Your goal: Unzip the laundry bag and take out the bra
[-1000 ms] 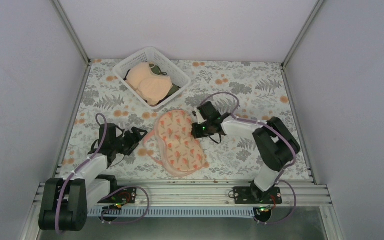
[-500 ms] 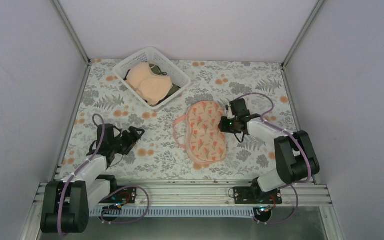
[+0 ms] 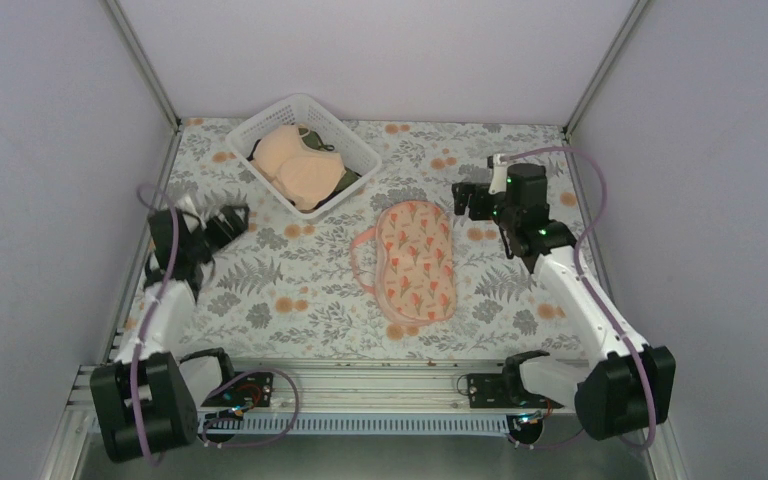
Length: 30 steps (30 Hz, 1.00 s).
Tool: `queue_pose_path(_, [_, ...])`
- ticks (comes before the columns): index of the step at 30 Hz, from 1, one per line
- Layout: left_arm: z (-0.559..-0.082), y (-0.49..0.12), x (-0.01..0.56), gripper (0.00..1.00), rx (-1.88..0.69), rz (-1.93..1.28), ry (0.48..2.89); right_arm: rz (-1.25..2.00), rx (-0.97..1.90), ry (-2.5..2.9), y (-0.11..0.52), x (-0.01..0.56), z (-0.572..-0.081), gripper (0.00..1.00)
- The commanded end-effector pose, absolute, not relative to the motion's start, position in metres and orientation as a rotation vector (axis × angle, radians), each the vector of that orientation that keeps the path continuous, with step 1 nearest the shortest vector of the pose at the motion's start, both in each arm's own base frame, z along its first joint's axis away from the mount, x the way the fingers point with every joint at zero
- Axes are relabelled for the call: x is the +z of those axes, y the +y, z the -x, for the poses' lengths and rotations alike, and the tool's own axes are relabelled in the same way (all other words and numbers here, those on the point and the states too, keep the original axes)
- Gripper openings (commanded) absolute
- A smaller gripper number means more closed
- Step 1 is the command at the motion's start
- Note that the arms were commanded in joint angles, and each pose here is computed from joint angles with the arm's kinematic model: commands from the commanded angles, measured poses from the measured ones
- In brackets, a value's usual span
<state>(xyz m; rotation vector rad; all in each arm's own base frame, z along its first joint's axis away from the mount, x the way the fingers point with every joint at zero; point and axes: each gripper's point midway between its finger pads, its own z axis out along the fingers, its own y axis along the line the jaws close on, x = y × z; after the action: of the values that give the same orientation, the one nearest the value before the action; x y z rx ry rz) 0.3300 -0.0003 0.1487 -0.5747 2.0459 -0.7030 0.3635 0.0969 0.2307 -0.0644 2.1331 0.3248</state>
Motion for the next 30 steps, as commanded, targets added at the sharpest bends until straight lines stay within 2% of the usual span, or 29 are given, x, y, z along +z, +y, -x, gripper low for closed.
queue_pose_path(1, [-0.381, 0.047, 0.204, 1.0, -0.299, 0.131, 2.067, 0.165, 0.236, 1.836, 0.088, 0.296, -0.375, 1.0])
queue_pose_path(4, [-0.407, 0.079, 0.198, 1.0, -0.142, 0.065, 2.176, 0.188, 0.209, 1.699, 0.082, 0.313, -0.373, 1.0])
queue_pose_path(8, [-0.405, 0.096, 0.199, 1.0, -0.067, 0.101, 1.998, 0.269, 0.162, 1.533, 0.081, 0.306, -0.366, 1.0])
queue_pose_path(11, [-0.399, 0.085, 0.209, 1.0, -0.09, 0.081, 1.818, 0.25, 0.142, 1.516, 0.069, 0.278, -0.365, 1.0])
queue_pose_path(23, [-0.366, 0.001, 0.164, 1.0, -0.15, -0.22, 1.61, 0.148, 0.116, 1.551, 0.031, 0.193, -0.362, 1.0])
queue_pose_path(30, [-0.375, -0.014, 0.156, 1.0, -0.171, -0.258, 1.577, 0.207, 0.097, 1.553, 0.035, 0.17, -0.365, 1.0])
